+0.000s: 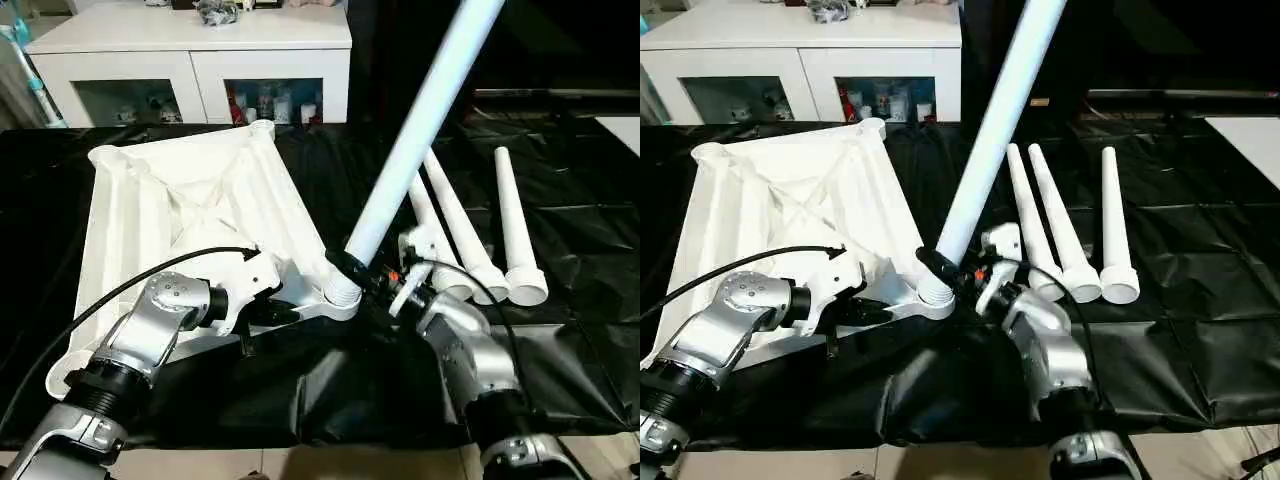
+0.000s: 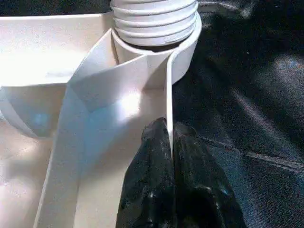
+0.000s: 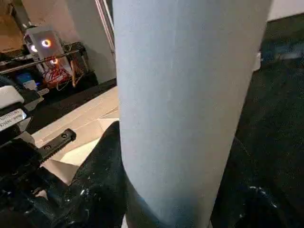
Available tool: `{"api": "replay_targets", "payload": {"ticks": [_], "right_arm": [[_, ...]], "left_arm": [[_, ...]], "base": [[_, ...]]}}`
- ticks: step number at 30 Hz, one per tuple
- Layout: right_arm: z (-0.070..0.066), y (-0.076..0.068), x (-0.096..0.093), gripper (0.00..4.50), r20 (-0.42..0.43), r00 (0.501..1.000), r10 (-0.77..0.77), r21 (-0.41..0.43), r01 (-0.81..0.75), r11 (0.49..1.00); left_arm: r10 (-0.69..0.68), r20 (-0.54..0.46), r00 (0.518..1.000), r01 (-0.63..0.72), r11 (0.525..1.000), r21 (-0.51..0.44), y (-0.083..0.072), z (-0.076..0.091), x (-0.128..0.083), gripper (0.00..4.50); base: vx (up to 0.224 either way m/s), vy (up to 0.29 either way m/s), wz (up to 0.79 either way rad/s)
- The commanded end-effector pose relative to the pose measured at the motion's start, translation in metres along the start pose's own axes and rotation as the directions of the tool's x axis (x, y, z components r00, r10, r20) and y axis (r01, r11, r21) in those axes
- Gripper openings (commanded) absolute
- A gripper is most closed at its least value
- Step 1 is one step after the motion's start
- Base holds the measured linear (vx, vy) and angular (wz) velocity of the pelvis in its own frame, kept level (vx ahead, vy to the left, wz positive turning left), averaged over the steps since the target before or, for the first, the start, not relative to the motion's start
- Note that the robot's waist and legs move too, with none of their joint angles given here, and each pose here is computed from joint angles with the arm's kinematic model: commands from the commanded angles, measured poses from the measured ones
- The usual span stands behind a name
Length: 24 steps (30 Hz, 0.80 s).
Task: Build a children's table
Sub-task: Insert table leg to table base
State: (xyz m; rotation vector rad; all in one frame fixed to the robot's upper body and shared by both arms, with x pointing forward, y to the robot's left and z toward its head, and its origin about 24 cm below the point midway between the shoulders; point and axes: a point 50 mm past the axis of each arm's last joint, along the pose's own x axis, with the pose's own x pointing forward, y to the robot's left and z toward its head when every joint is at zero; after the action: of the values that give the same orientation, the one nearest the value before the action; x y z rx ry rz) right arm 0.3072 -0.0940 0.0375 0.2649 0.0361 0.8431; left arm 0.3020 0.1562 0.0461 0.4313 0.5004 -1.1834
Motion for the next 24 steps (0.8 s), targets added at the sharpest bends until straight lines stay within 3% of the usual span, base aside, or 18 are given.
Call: {"api": "replay_targets", "payload": {"ticks": [1, 10, 16, 18, 24], "right_arm": [[-0.033, 0.002, -0.014, 1.85, -0.160, 0.986, -0.045, -0.053, 0.037, 0.998], [-0.034, 0.014, -0.007, 1.84, -0.189, 0.982, 0.016, -0.182, -0.051, 0.982], [-0.034, 0.024, -0.003, 1.84, -0.235, 0.966, 0.108, -0.218, -0.161, 0.962], [-0.035, 0.026, -0.003, 1.84, -0.232, 0.964, 0.132, -0.206, -0.181, 0.962], [-0.039, 0.020, -0.005, 1.84, -0.184, 0.981, 0.062, -0.048, -0.072, 0.996]], "left_arm": [[0.008, -0.049, 0.999, -0.007, 1.000, 0.020, 0.004, -0.002, -0.005, 0.00], [-0.005, -0.082, 0.997, 0.007, 1.000, 0.021, -0.002, -0.008, -0.006, 0.00], [0.000, -0.087, 0.996, 0.001, 1.000, 0.018, -0.003, -0.010, -0.007, 0.00], [0.006, -0.086, 0.996, -0.004, 1.000, 0.015, -0.003, -0.010, -0.007, 0.00], [0.013, -0.087, 0.996, -0.012, 1.000, 0.006, -0.005, -0.012, -0.011, 0.00]], "base": [[0.000, 0.000, 0.00], [0.000, 0.000, 0.00], [0.000, 0.000, 0.00], [0.000, 0.000, 0.00], [0.000, 0.000, 0.00]]}}
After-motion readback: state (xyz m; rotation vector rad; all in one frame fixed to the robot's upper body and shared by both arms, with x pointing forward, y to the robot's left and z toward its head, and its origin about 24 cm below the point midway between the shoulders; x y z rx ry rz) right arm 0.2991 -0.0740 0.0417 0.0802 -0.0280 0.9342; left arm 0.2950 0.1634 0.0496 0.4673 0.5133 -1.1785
